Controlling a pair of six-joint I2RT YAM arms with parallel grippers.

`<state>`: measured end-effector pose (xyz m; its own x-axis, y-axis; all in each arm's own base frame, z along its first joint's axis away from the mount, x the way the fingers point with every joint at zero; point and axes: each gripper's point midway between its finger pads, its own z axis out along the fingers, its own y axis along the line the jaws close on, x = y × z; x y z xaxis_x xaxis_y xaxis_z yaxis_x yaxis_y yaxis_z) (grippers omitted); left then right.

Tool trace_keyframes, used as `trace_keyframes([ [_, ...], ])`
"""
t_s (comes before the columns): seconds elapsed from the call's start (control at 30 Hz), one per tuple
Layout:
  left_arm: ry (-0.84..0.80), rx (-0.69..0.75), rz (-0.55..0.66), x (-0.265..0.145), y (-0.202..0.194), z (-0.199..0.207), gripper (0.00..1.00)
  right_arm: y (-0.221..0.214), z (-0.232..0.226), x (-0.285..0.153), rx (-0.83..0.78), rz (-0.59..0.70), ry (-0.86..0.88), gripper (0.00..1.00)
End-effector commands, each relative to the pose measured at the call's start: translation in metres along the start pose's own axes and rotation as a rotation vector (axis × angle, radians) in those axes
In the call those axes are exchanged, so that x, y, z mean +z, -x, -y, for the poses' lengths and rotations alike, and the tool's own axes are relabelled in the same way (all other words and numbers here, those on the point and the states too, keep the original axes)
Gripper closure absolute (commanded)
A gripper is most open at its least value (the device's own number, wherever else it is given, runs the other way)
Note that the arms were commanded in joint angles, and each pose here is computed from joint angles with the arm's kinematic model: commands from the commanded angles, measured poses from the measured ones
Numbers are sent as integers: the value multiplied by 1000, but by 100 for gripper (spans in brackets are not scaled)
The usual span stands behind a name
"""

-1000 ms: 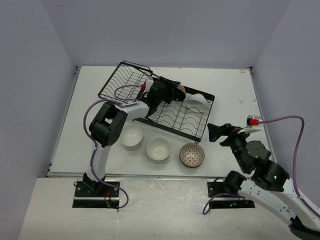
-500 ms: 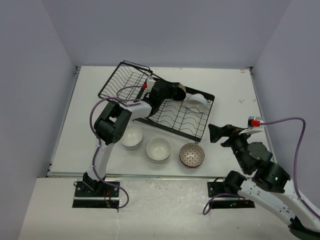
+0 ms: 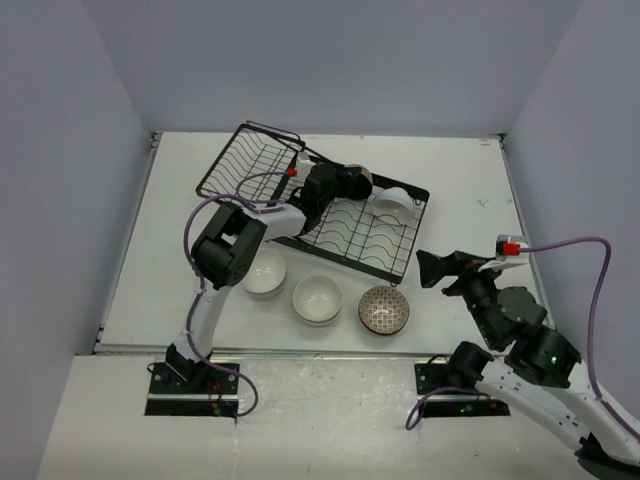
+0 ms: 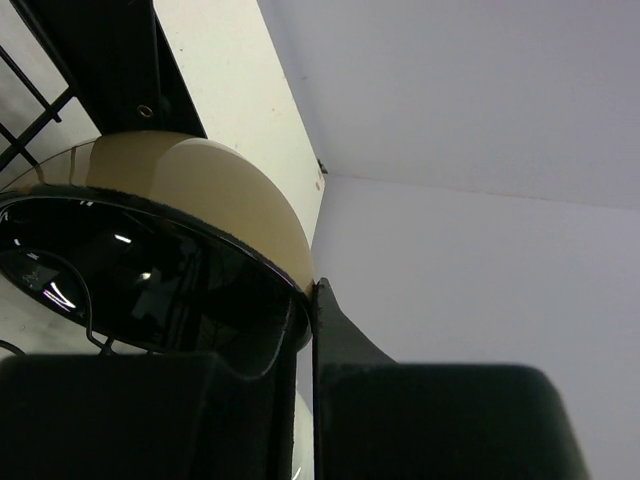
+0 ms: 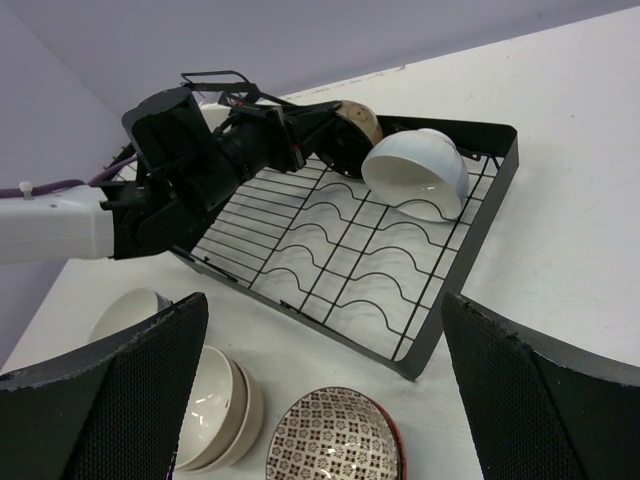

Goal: Unload the bowls from the dish rack

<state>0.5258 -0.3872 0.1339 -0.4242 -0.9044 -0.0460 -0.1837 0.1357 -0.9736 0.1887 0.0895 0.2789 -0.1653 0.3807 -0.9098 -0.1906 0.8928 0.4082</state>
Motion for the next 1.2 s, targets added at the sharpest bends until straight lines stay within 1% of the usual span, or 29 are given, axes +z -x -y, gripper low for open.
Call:
trace_keyframes([
  [0.0, 11, -34, 29, 0, 10, -10, 100, 4, -1, 1, -1, 19, 6, 1],
  [0.07, -13, -33, 23, -3, 9, -6, 100, 5, -1, 1, -2, 21, 5, 1],
  [0.23, -194, 20, -34, -10, 0, 30, 100, 5, -1, 1, -4, 22, 5, 1],
  [0.33, -270, 87, -27, -16, 0, 51, 100, 5, 0, 0, -1, 23, 6, 1],
  [0.43, -331, 192, -19, -20, -1, 71, 100, 6, 0, -1, 2, 27, 9, 1],
  [0.57, -371, 275, -28, -22, -6, 86, 100, 5, -1, -1, -1, 22, 11, 1],
  [0.77, -457, 297, -51, -27, -10, 100, 100, 4, -1, 0, -7, 17, 8, 1],
  [0.9, -560, 322, -88, -33, -19, 117, 100, 3, 0, -1, -9, 12, 7, 1],
  [0.93, -602, 328, -89, -37, -21, 123, 100, 3, 0, -1, -6, 13, 7, 1],
  [1.17, -730, 372, -91, -55, -24, 148, 100, 3, 0, -2, -6, 11, 10, 1],
])
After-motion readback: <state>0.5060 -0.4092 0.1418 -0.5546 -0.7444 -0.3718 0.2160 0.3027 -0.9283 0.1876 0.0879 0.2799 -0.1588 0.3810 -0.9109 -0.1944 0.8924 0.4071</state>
